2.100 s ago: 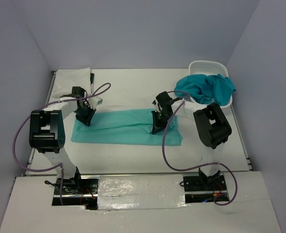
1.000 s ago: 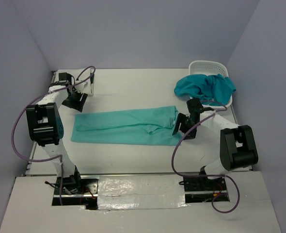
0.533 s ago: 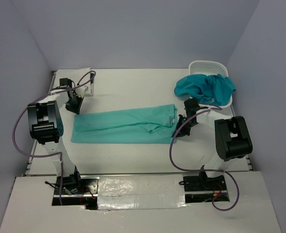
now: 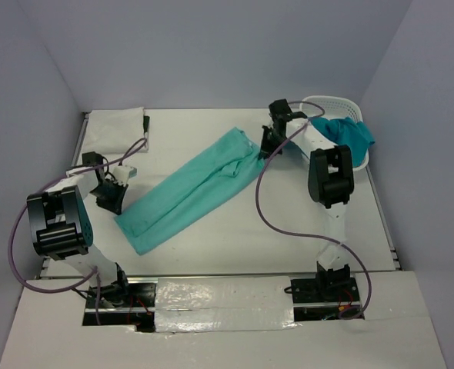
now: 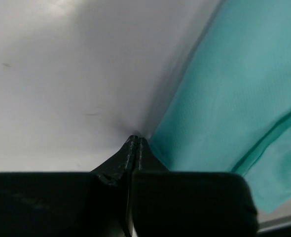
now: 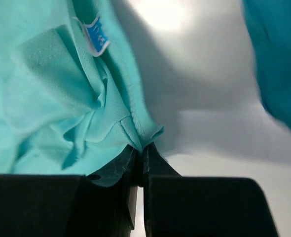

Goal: Fold and stack the t-shirts
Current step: Rotate the tshirt 90 degrees, then grab the bottom of the folded rectangular tshirt with both arms, then fold the folded rectangular tshirt in 1/3 of the way

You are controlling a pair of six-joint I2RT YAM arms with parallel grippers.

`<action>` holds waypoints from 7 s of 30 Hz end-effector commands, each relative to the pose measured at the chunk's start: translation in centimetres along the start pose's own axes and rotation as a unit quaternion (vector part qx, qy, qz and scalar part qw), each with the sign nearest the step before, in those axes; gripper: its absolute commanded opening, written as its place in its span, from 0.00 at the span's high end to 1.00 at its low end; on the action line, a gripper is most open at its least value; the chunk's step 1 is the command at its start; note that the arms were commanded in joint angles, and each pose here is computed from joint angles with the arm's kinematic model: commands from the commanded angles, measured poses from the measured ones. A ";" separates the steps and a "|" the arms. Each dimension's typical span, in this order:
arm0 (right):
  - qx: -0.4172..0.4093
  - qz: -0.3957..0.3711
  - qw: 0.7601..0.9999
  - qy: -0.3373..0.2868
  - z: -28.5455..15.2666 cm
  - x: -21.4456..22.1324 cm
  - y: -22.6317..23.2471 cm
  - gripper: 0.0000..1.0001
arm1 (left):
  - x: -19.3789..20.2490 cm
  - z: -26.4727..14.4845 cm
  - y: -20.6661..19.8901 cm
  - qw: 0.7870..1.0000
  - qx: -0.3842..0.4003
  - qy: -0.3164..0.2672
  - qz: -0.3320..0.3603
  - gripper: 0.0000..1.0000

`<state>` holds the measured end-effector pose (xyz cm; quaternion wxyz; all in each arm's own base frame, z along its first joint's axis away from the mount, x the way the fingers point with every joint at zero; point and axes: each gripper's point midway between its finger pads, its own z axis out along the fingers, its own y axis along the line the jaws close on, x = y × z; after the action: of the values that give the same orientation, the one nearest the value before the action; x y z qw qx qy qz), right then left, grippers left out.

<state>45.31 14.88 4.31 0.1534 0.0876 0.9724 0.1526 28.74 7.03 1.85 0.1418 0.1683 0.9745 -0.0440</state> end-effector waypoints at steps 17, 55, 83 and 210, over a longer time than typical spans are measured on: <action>-0.110 0.019 0.967 -0.229 0.6 -19.2 8.0 0.00 | 3.6 -1.4 -8.7 0.976 0.176 0.011 0.126 0.70; -0.179 0.162 0.965 0.103 0.9 35.0 24.4 0.28 | -2.5 -12.9 -1.6 0.964 -0.016 -0.254 -0.077 0.46; -0.168 0.144 0.961 0.163 -0.5 39.4 8.1 1.00 | -13.2 -14.0 -17.9 0.801 0.114 -0.334 0.484 0.31; -0.206 -0.155 0.966 0.020 -0.9 11.6 15.7 1.00 | -29.0 2.7 -17.1 0.928 0.155 -0.238 0.240 0.28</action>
<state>34.68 29.98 6.10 0.1509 -0.0870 0.9353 0.3079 49.63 -17.90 5.86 0.3349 0.4203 0.8242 -0.1787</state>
